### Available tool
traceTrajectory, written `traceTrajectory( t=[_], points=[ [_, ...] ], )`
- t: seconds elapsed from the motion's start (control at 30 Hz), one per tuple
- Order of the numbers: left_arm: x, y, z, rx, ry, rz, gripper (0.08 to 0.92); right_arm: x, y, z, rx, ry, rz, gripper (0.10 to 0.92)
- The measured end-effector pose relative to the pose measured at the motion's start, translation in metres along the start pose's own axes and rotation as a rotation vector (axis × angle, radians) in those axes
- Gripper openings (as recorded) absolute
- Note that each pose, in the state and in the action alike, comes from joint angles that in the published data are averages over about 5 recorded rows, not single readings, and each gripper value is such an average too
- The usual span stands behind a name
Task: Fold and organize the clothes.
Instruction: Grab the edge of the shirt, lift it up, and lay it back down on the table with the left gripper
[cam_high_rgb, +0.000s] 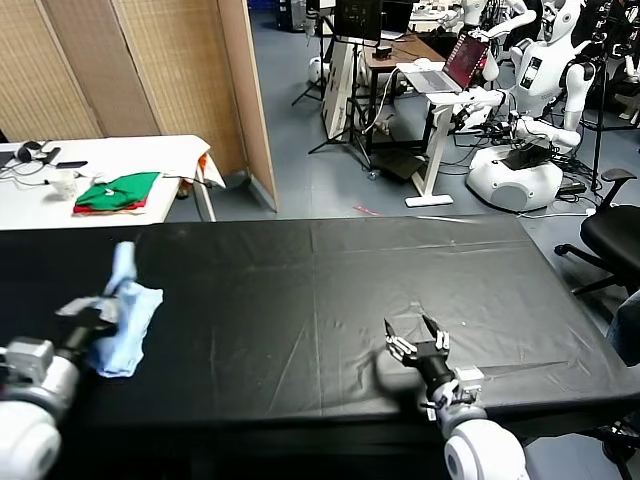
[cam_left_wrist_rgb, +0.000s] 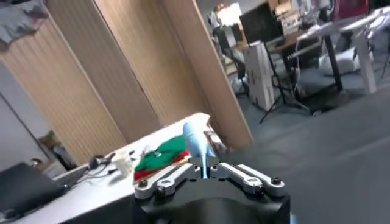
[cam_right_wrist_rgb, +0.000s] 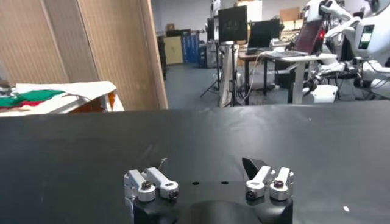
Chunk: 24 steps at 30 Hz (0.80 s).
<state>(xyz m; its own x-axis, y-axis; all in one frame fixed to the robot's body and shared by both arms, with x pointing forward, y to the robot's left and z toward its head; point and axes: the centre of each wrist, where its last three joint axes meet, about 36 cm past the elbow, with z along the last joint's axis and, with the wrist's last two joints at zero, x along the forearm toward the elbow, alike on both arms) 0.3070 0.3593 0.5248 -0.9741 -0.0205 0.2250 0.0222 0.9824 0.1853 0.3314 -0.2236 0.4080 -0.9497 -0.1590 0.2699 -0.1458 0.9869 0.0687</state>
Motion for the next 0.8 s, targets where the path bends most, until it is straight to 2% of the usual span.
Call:
traceTrajectory(
  t=[0.27, 0.47, 0.57, 0.7, 0.8],
  points=[
    [-0.017, -0.078, 0.027, 0.317, 0.052, 0.205, 0.175, 0.009, 0.003, 0.001, -0.024, 0.015, -0.002, 0.907],
    [-0.034, -0.12, 0.043, 0.36, 0.066, 0.304, 0.18, 0.011, 0.007, -0.006, -0.109, 0.062, -0.064, 0.907],
    [-0.036, -0.133, 0.049, 0.386, 0.075, 0.354, 0.265, 0.011, 0.011, -0.009, -0.159, 0.087, -0.113, 0.907],
    [-0.035, -0.141, 0.052, 0.425, 0.074, 0.395, 0.513, 0.007, 0.019, -0.01, -0.204, 0.116, -0.184, 0.907],
    [-0.032, -0.14, 0.051, 0.4, 0.051, 0.388, 0.701, 0.001, 0.029, -0.01, -0.215, 0.135, -0.231, 0.907]
  ],
)
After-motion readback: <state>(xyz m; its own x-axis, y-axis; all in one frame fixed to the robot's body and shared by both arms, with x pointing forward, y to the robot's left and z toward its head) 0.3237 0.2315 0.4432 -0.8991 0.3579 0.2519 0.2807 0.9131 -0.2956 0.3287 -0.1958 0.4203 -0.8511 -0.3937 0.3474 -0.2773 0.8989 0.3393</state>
